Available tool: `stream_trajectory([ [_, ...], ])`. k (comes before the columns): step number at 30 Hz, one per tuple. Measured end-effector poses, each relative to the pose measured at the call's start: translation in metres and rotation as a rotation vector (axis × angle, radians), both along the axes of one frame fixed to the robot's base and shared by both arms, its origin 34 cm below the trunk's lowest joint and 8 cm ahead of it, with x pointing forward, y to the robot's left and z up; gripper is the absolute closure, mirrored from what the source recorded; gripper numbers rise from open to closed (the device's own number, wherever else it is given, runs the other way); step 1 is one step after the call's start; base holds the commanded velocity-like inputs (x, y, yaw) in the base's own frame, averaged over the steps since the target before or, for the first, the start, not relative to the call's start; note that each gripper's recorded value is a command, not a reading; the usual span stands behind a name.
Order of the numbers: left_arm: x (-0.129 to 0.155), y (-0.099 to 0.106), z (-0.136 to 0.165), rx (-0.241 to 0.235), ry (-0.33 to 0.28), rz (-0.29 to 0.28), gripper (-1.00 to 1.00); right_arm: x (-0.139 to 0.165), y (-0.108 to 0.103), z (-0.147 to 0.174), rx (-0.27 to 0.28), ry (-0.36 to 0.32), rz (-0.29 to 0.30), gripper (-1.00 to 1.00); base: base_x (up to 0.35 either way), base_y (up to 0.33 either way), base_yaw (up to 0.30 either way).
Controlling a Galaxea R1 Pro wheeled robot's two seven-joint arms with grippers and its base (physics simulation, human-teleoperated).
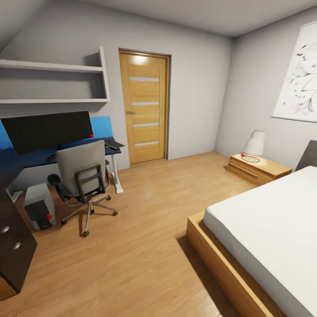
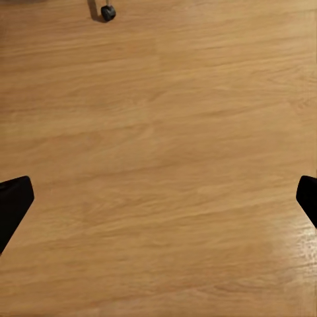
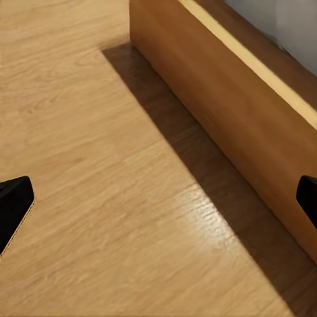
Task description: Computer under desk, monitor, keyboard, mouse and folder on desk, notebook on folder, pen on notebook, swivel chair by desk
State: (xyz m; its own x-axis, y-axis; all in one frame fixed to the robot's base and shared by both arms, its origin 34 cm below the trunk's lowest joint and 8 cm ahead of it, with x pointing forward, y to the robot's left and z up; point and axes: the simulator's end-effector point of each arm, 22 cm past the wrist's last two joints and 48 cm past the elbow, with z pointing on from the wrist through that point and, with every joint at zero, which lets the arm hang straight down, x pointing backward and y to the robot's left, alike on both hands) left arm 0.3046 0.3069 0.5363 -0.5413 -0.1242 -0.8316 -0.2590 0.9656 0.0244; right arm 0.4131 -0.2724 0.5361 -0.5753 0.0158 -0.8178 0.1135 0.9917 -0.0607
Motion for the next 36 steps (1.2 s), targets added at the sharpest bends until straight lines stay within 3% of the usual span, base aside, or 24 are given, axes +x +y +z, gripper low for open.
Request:
stream_trajectory([
  [20,-0.007,0.002,-0.004,0.003,0.025,0.003,-1.0,-0.008,-0.003,-0.007,-0.005,0.025,-0.002,-1.0,0.317,0.0,0.173],
  [24,-0.01,0.018,-0.003,0.021,0.028,0.039,-1.0,-0.008,-0.005,-0.007,-0.007,0.028,-0.003,-1.0,0.326,0.0,0.081],
  [25,-0.011,0.03,-0.002,0.032,0.024,0.071,-1.0,-0.008,-0.005,-0.007,-0.007,0.027,-0.002,-1.0,0.328,0.0,0.021],
  [30,0.028,0.039,0.013,0.034,-0.066,0.093,-1.0,0.0,-0.004,0.0,-0.006,-0.008,-0.003,-1.0,0.328,-0.017,0.007],
  [34,0.051,0.028,-0.018,-0.07,0.111,0.09,-1.0,0.024,0.002,0.015,0.001,-0.07,-0.013,-1.0,0.328,-0.069,0.001],
  [35,0.061,-0.001,-0.036,-0.155,0.266,0.054,-1.0,0.054,0.005,0.026,0.0,-0.094,-0.046,-1.0,0.328,-0.082,0.0],
  [36,0.096,-0.005,-0.021,-0.168,0.23,0.036,-1.0,0.065,0.004,0.028,-0.002,-0.093,-0.056,-1.0,0.328,-0.083,0.0],
])
